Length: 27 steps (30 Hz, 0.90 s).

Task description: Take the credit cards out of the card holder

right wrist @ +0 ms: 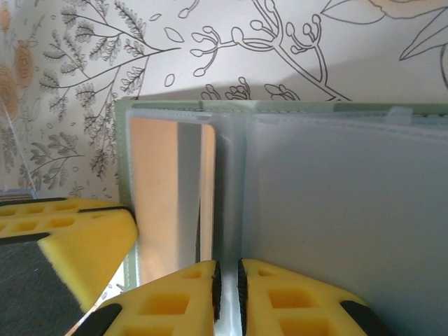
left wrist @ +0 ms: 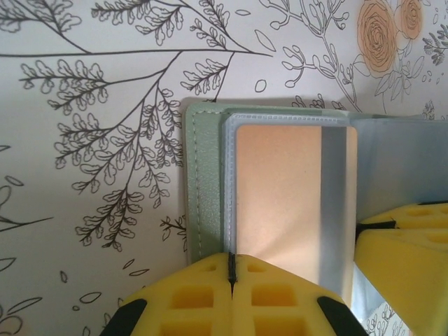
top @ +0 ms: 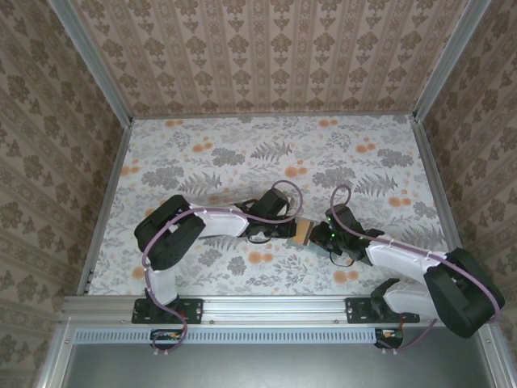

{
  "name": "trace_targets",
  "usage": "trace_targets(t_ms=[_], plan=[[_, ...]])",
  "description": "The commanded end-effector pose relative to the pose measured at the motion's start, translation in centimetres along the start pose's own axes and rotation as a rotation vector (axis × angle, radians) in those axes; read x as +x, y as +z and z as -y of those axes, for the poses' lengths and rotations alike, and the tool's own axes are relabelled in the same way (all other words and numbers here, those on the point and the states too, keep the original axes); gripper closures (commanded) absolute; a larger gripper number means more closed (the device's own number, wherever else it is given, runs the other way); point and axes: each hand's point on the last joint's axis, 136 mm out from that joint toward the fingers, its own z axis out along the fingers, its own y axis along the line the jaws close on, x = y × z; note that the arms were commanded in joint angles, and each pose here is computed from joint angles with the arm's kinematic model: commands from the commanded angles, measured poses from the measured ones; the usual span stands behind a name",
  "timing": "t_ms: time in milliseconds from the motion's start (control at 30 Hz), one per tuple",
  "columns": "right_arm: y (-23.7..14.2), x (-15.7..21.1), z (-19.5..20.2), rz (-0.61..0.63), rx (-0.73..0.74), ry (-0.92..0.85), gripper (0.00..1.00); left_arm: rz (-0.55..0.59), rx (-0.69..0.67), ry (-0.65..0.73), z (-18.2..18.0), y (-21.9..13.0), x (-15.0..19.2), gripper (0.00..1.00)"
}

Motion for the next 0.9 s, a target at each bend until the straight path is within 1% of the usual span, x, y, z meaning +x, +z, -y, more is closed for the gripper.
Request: trace_targets(t_ms=[0, 300, 633, 867], plan=[[-0.5, -0.1, 0.0, 0.006, 0.002, -0.008, 0.81, -0.066, -0.034, -0.008, -0.8, 1.1, 1.9, 0.96], [0.6, 0.5, 0.8, -0.024, 0.028, 0.008, 0.82, -0.064, -0.036, -0.006, -0.8, 1.0, 1.9, 0.96], [-0.8, 0.0, 1.5, 0.010, 0.053, 0.002, 0.81, -0.067, -0.037, -0.006, -0.8, 1.0, 2.0, 0.96], [-0.5, 0.2, 1.9, -0.002, 0.036, 0.019, 0.82, -0.065, -0.037, -0.007, -0.8, 1.0, 1.9, 0.96]])
